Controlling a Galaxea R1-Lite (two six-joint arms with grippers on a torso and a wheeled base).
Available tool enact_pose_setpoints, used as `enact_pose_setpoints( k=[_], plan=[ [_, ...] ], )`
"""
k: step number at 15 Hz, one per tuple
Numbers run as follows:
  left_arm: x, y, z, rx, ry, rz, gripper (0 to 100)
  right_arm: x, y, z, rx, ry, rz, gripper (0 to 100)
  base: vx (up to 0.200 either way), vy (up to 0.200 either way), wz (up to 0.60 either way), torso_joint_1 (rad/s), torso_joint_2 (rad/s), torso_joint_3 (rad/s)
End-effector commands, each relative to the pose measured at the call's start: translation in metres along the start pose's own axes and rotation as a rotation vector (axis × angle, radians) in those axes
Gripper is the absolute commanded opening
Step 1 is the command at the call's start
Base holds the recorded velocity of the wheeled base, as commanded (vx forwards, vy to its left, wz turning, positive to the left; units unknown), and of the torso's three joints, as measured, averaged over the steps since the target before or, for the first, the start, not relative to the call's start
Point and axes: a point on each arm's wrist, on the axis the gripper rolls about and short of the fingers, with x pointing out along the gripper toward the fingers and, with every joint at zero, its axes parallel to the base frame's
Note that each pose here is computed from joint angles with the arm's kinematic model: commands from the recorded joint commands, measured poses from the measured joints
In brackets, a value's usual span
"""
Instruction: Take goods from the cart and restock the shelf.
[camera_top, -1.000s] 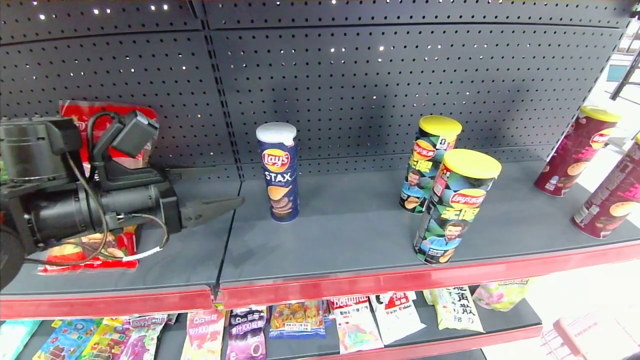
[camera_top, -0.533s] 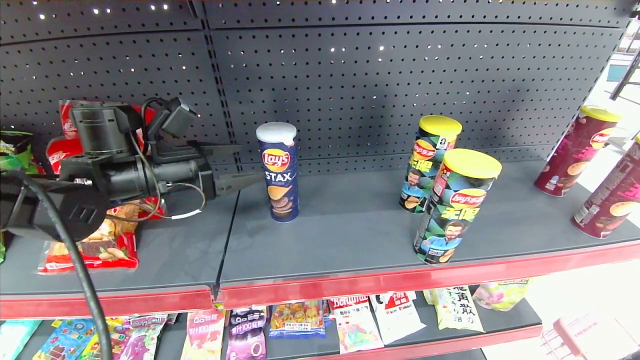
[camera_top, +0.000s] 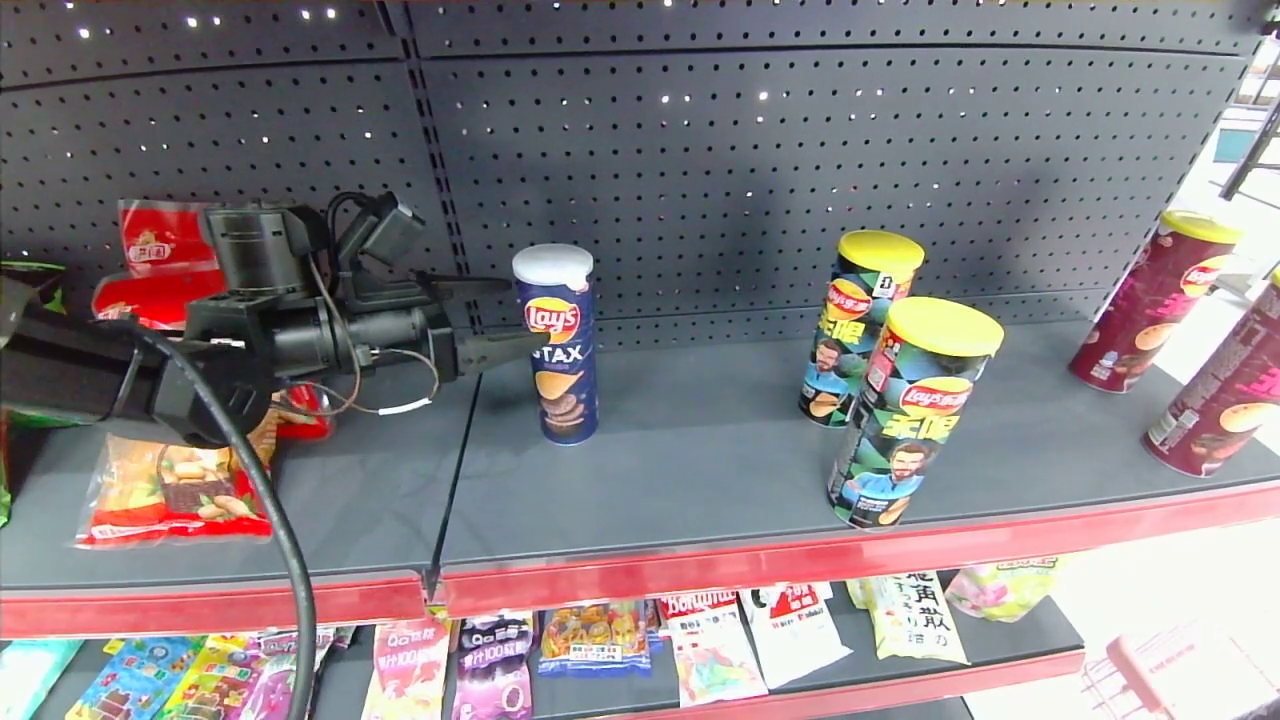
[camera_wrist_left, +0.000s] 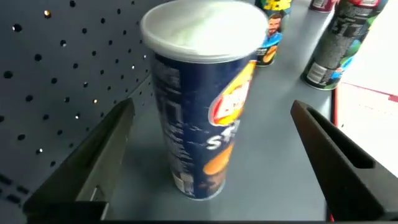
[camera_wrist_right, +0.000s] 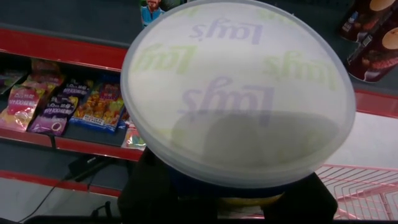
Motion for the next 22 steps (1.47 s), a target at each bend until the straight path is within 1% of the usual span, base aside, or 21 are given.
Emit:
enact_pose_setpoints(
  k=[1, 4, 5, 7, 9, 11, 13, 14, 15, 17, 18, 20, 21, 22],
  plan=[
    [0.008, 0.004, -0.004, -0.004, 0.001, -0.009, 100, 0.001, 0.0, 0.002, 0.001, 0.003, 0.001, 0, 0.0, 0.0, 0.0, 0.0, 0.0, 0.0],
    [0.014, 0.009, -0.004, 0.001, -0.006, -0.012, 100, 0.002, -0.001, 0.004, 0.001, 0.01, 0.002, 0, 0.0, 0.0, 0.0, 0.0, 0.0, 0.0],
    [0.018, 0.012, -0.004, 0.008, -0.013, -0.021, 100, 0.002, -0.001, 0.004, 0.001, 0.01, 0.002, 0, 0.0, 0.0, 0.0, 0.0, 0.0, 0.0],
    [0.022, 0.015, -0.003, 0.014, -0.021, -0.04, 100, 0.002, -0.001, 0.004, 0.001, 0.01, 0.002, 0, 0.0, 0.0, 0.0, 0.0, 0.0, 0.0],
    [0.025, 0.014, -0.004, 0.014, -0.022, -0.048, 100, 0.002, -0.001, 0.004, 0.001, 0.01, 0.002, 0, 0.0, 0.0, 0.0, 0.0, 0.0, 0.0],
    [0.035, 0.011, -0.006, 0.014, -0.023, -0.072, 100, 0.002, -0.001, 0.004, 0.001, 0.012, 0.003, 0, 0.0, 0.0, 0.0, 0.0, 0.0, 0.0],
    [0.039, 0.011, -0.007, 0.013, -0.023, -0.079, 100, 0.002, -0.001, 0.004, 0.002, 0.013, 0.003, 0, 0.0, 0.0, 0.0, 0.0, 0.0, 0.0],
    [0.041, 0.012, -0.005, 0.018, -0.027, -0.081, 100, 0.002, -0.001, 0.004, 0.001, 0.012, 0.003, 0, 0.0, 0.0, 0.0, 0.0, 0.0, 0.0],
    [0.043, 0.01, -0.004, -0.005, -0.027, -0.089, 100, 0.002, -0.001, 0.004, 0.003, 0.012, 0.003, 0, 0.0, 0.0, 0.0, 0.0, 0.0, 0.0],
    [0.046, 0.008, -0.002, -0.023, -0.033, -0.095, 100, 0.002, -0.001, 0.005, 0.001, 0.011, 0.001, 0, 0.0, 0.0, 0.0, 0.0, 0.0, 0.0],
    [0.046, 0.008, 0.0, -0.021, -0.038, -0.093, 100, 0.002, -0.001, 0.005, 0.001, 0.011, 0.001, 0, 0.0, 0.0, 0.0, 0.0, 0.0, 0.0],
    [0.048, 0.008, -0.002, -0.024, -0.035, -0.092, 100, 0.002, -0.001, 0.005, 0.003, 0.011, 0.001, 0, 0.0, 0.0, 0.0, 0.0, 0.0, 0.0],
    [0.05, 0.008, -0.003, -0.023, -0.034, -0.092, 0, 0.002, -0.001, 0.005, 0.003, 0.011, 0.001, 0, 0.0, 0.0, 0.0, 0.0, 0.0, 0.0],
    [0.05, 0.008, -0.003, -0.023, -0.033, -0.091, 0, 0.002, -0.001, 0.005, 0.003, 0.011, 0.001, 0, 0.0, 0.0, 0.0, 0.0, 0.0, 0.0]
  ],
)
